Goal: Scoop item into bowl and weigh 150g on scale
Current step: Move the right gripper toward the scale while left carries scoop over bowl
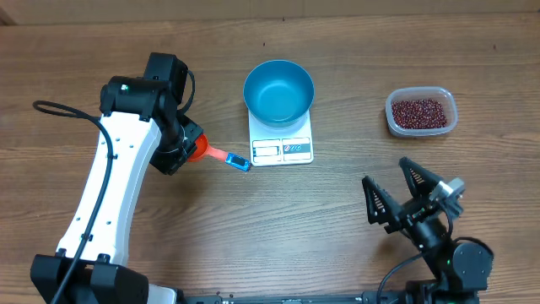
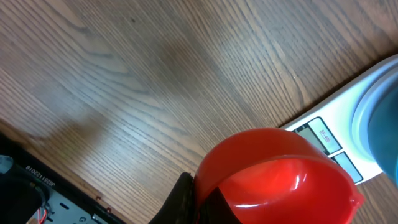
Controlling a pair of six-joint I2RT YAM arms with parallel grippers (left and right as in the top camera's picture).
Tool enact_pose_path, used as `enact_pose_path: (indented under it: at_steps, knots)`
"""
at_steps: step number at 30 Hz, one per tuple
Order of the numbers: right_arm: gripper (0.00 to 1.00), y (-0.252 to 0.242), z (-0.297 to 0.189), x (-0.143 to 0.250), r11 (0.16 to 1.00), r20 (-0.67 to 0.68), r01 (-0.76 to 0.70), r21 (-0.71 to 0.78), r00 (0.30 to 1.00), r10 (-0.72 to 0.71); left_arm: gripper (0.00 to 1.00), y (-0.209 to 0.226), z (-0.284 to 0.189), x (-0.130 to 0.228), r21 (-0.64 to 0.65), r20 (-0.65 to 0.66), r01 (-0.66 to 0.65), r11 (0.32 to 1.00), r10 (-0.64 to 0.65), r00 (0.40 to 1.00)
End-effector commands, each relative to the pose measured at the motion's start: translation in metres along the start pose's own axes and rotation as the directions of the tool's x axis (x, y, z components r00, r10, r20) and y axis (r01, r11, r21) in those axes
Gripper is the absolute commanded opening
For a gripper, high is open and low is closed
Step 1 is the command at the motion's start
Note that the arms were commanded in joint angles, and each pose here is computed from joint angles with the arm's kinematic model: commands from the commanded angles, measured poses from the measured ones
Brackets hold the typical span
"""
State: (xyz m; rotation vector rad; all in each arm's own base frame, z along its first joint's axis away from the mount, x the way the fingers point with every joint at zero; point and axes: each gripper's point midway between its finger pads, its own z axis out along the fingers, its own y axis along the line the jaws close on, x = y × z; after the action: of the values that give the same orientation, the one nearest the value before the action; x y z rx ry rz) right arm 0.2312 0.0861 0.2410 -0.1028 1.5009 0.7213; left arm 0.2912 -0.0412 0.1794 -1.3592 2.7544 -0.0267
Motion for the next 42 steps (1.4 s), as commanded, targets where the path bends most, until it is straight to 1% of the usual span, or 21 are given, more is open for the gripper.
enact_pose_path:
  at_steps: [1,4,8,11,14,17,19,22,25,27,28,30,32,33,36,37,38,39,42]
  knots:
    - [1.0,0.014,0.011,-0.015,0.998,-0.051,-0.022,-0.054,0.999,0.019,0.04,0.001,-0.007,0.002,0.024,0.007,0.015,1.0,-0.015,1.0]
    - [1.0,0.017,0.025,-0.014,0.994,-0.13,-0.061,-0.086,0.99,0.05,0.04,0.001,-0.007,0.002,0.024,0.007,0.015,1.0,-0.015,1.0]
    - [1.0,0.024,0.049,-0.008,0.977,-0.269,-0.144,-0.158,0.958,0.098,0.04,0.001,-0.007,0.002,0.024,0.007,0.015,1.0,-0.015,1.0]
    - [1.0,0.034,0.067,0.0,0.937,-0.398,-0.244,-0.251,0.908,0.13,0.05,0.001,-0.007,0.002,0.024,0.007,0.015,1.0,-0.015,1.0]
    - [1.0,0.044,0.077,0.005,0.874,-0.498,-0.341,-0.345,0.856,0.138,0.04,0.0,-0.007,0.002,0.025,0.007,0.015,1.0,-0.016,1.0]
    - [1.0,0.054,0.081,0.007,0.804,-0.552,-0.405,-0.436,0.826,0.117,0.04,-0.001,-0.008,0.004,0.03,-0.005,0.044,0.999,-0.043,0.999]
    - [1.0,0.055,0.084,0.007,0.772,-0.576,-0.452,-0.447,0.806,0.138,0.04,-0.003,-0.008,0.008,0.041,-0.03,0.074,0.996,-0.073,0.997]
    - [1.0,0.05,0.092,0.007,0.748,-0.611,-0.537,-0.389,0.758,0.227,0.04,-0.004,-0.008,0.01,0.045,-0.045,0.157,0.987,-0.155,0.987]
    - [1.0,0.049,0.094,0.005,0.739,-0.621,-0.572,-0.356,0.736,0.269,0.04,-0.01,-0.008,0.011,0.065,-0.059,0.189,0.98,-0.185,0.981]
    - [1.0,0.047,0.097,0.004,0.722,-0.635,-0.628,-0.291,0.691,0.345,0.04,-0.021,-0.009,0.014,0.111,-0.094,0.189,0.976,-0.179,0.979]
    - [1.0,0.044,0.1,0.003,0.703,-0.641,-0.673,-0.231,0.649,0.41,0.04,-0.03,-0.011,0.016,0.152,-0.122,0.193,0.969,-0.176,0.977]
    - [1.0,0.04,0.103,0.003,0.677,-0.64,-0.716,-0.169,0.602,0.477,0.04,-0.036,-0.012,0.017,0.169,-0.14,0.228,0.959,-0.205,0.969]
    - [1.0,0.041,0.106,0.004,0.651,-0.641,-0.748,-0.126,0.562,0.522,0.04,-0.041,-0.013,0.018,0.177,-0.151,0.289,0.941,-0.265,0.952]
    - [1.0,0.042,0.107,0.005,0.646,-0.642,-0.755,-0.116,0.553,0.531,0.04,-0.044,-0.013,0.019,0.185,-0.153,0.3,0.936,-0.274,0.95]
    - [1.0,0.049,0.113,0.009,0.632,-0.636,-0.77,-0.084,0.53,0.561,0.04,-0.061,-0.016,0.027,0.236,-0.15,0.275,0.932,-0.245,0.958]
    - [1.0,0.05,0.115,0.011,0.616,-0.633,-0.786,-0.055,0.505,0.587,0.04,-0.068,-0.018,0.03,0.256,-0.146,0.257,0.932,-0.225,0.963]
    - [1.0,0.051,0.118,0.015,0.583,-0.625,-0.812,-0.003,0.456,0.633,0.04,-0.077,-0.02,0.037,0.286,-0.143,0.229,0.93,-0.195,0.97]
    - [1.0,0.052,0.12,0.017,0.579,-0.621,-0.816,0.011,0.448,0.643,0.04,-0.082,-0.021,0.041,0.301,-0.14,0.216,0.929,-0.18,0.974]
    - [1.0,0.056,0.125,0.023,0.584,-0.607,-0.811,0.027,0.451,0.654,0.04,-0.092,-0.023,0.051,0.325,-0.136,0.204,0.923,-0.168,0.976]
